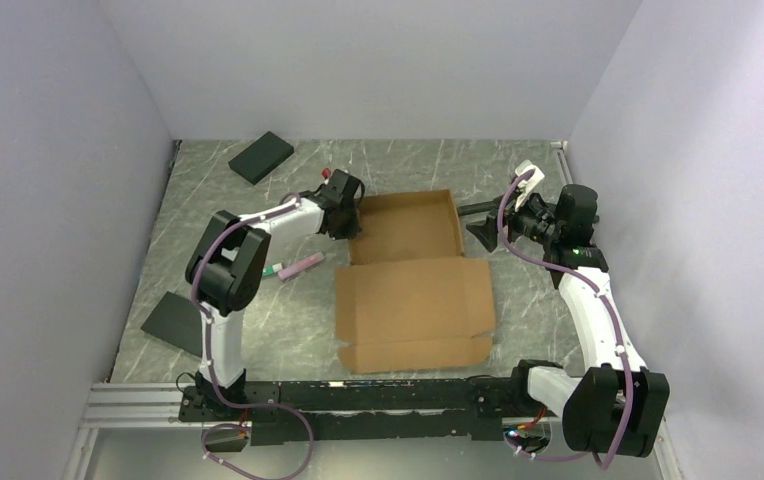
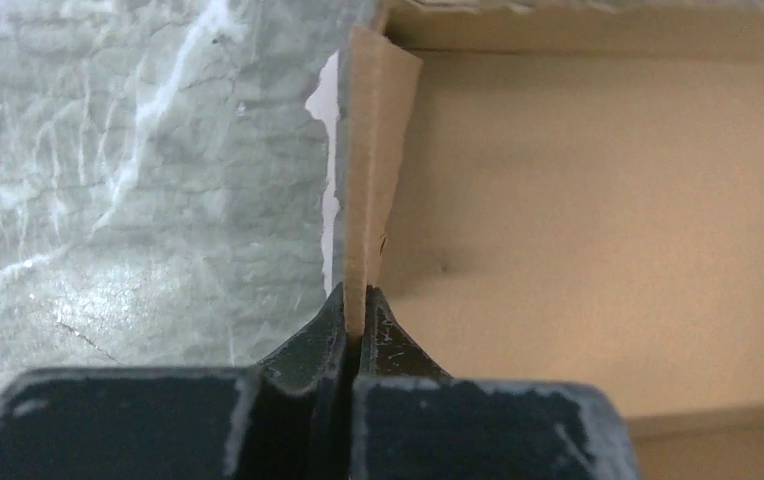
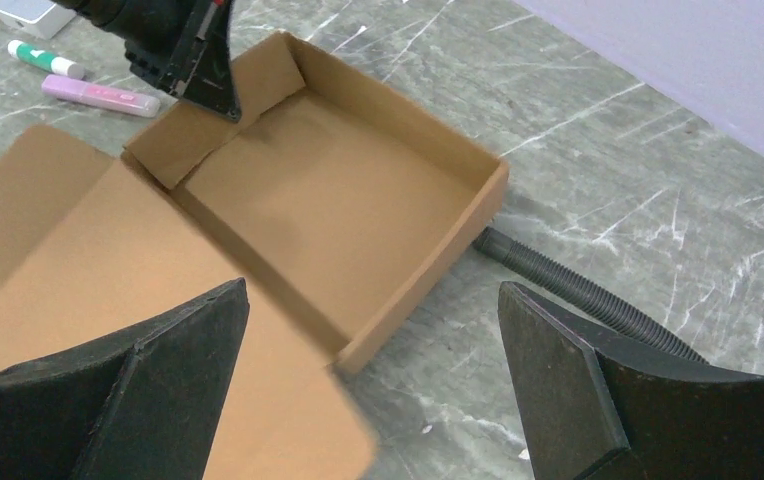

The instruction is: Fold the paper box

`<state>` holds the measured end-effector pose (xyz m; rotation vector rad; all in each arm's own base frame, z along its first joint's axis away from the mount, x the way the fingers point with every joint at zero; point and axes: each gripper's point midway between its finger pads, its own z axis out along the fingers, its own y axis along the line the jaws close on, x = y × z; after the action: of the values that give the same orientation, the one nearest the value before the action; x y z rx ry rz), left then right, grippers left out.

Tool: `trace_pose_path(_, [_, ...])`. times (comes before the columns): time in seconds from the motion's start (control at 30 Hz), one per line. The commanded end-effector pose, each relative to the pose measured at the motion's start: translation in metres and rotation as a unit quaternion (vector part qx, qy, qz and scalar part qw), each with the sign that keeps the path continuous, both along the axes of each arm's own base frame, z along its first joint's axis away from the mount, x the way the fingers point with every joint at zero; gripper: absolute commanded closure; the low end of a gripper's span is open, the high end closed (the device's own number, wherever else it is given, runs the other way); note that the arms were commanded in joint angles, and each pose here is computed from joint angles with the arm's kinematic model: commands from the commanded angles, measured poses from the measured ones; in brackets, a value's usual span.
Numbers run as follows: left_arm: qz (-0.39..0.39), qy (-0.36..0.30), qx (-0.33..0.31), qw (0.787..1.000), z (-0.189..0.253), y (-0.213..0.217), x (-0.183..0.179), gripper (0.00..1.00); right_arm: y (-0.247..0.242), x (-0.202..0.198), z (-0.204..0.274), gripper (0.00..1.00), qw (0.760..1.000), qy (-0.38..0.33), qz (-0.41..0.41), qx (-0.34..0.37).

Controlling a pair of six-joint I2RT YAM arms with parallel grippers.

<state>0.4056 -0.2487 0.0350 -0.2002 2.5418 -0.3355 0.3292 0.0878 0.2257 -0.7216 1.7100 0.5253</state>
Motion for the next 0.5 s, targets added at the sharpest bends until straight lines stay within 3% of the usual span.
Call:
trace_pose_path(0.0, [-0.036, 0.073, 0.074, 0.994, -0.030, 0.013, -0.012, 1.00, 0.002, 0.001, 0.011, 0.00, 1.000, -0.023, 0.016, -0.003])
trace_pose_path(0.13, [-0.072, 0.126, 0.116, 0.982, -0.042, 0.014, -0.018, 1.00, 0.001, 0.001, 0.012, 0.00, 1.000, -0.026, 0.014, -0.003])
trace_pose_path(0.23, [-0.087, 0.129, 0.142, 0.978, -0.039, 0.016, -0.018, 1.00, 0.001, 0.001, 0.011, 0.00, 1.000, -0.025, 0.016, -0.003])
trace_pose_path(0.47, [-0.094, 0.093, 0.195, 0.972, -0.020, 0.017, -0.005, 0.81, 0.001, 0.001, 0.009, 0.00, 1.000, -0.022, 0.016, -0.005])
